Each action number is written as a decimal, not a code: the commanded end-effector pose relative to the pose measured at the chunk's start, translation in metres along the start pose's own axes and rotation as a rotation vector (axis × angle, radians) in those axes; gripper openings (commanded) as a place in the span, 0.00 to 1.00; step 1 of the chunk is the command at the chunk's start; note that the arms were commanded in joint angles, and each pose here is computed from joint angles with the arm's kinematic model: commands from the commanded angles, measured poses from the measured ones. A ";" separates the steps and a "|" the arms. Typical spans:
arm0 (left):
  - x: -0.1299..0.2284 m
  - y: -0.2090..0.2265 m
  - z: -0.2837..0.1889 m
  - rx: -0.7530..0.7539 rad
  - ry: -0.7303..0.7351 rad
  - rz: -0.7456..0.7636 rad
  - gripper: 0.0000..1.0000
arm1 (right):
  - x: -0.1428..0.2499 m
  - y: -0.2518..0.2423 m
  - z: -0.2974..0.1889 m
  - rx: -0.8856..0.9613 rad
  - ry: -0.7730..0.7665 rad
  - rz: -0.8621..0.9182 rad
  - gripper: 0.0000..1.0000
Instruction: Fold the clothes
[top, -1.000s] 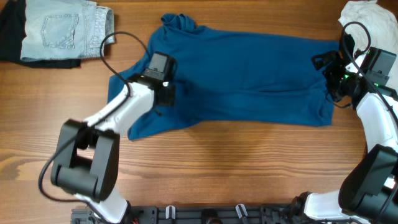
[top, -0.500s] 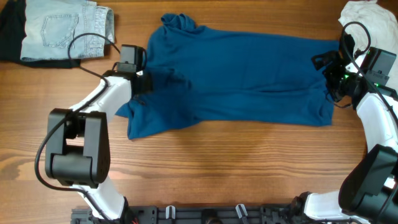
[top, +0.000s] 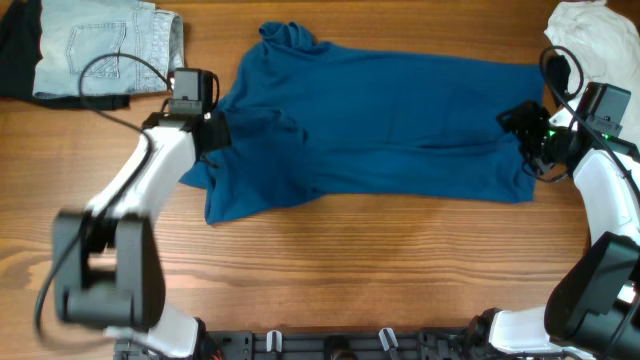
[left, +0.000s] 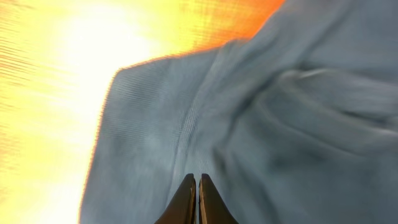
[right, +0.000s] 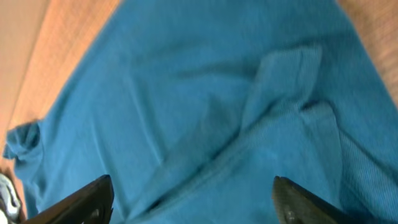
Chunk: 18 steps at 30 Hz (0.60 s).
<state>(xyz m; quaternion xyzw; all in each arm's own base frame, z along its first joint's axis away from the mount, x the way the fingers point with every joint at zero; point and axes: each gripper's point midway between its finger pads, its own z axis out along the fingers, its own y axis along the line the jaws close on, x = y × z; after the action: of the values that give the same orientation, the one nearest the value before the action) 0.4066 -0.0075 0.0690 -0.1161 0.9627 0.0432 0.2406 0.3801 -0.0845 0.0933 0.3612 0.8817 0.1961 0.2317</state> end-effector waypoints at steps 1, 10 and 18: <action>-0.027 -0.026 -0.076 0.121 -0.165 -0.021 0.04 | 0.009 0.014 -0.004 -0.010 0.018 -0.098 0.55; 0.038 -0.082 -0.065 0.257 0.076 0.028 0.04 | 0.052 -0.004 0.008 0.330 0.050 -0.175 0.18; 0.088 -0.086 0.006 0.216 0.320 -0.012 0.04 | 0.076 -0.048 0.030 0.492 0.161 -0.017 0.10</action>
<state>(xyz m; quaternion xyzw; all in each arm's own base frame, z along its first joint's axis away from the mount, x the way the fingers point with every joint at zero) 0.3615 -0.1054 0.0467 -0.0768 0.9851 -0.0645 0.1397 0.3330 -0.0406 0.0455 0.3382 0.9346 0.0392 0.1032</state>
